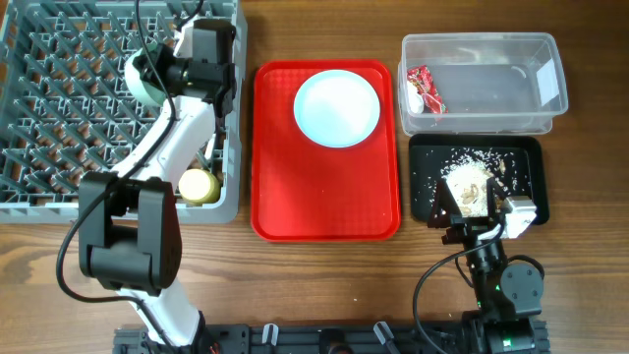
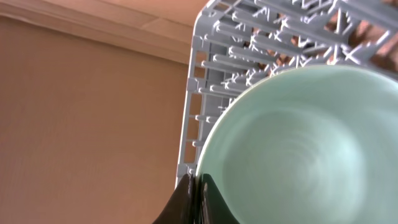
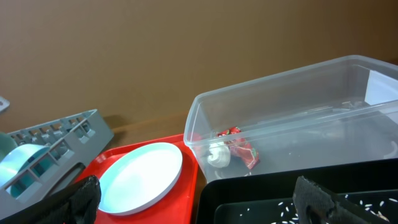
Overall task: Sort waste into correct bins and load items into the dishwasher rack
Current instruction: 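Stand the green bowl upright in the rack slots and hold it, then release the green bowl and lift the left gripper out of the rack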
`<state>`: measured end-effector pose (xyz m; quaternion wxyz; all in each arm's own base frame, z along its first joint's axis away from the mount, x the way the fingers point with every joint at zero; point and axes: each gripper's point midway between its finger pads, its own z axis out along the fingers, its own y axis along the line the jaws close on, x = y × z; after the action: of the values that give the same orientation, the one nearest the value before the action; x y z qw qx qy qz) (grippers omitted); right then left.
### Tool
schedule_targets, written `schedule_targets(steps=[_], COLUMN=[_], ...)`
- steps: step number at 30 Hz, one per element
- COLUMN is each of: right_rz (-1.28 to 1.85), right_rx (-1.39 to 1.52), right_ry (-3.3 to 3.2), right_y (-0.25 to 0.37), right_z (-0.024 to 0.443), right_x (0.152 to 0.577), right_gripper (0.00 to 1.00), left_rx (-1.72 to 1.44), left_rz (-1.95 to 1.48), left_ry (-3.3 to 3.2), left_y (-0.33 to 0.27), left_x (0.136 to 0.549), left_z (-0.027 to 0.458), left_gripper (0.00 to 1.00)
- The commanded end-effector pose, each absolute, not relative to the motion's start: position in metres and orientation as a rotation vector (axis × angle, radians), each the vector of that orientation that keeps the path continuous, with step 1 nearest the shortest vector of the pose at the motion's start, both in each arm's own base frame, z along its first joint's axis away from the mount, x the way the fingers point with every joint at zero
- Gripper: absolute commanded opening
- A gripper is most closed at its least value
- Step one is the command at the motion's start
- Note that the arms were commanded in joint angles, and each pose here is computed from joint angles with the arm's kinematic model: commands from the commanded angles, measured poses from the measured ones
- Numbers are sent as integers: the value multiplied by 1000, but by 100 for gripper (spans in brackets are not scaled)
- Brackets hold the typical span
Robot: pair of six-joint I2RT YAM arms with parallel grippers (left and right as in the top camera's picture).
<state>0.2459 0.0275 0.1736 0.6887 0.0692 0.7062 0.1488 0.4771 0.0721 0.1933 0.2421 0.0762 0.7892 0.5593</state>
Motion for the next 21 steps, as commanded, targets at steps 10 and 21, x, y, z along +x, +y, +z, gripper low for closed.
schedule_targets(steps=[10,21], right_rz=[329,329], right_rx=[171,171], right_ry=[1561,1561], right_y=[25,25], right_z=[177,177], right_x=[246,246], right_gripper=[100,100], left_rx=[27,112], left_rz=[1672,1660], left_ry=[2047,2067], left_y=[92,82], left_x=[470,473], left_z=[223,217], left_gripper=[4,4])
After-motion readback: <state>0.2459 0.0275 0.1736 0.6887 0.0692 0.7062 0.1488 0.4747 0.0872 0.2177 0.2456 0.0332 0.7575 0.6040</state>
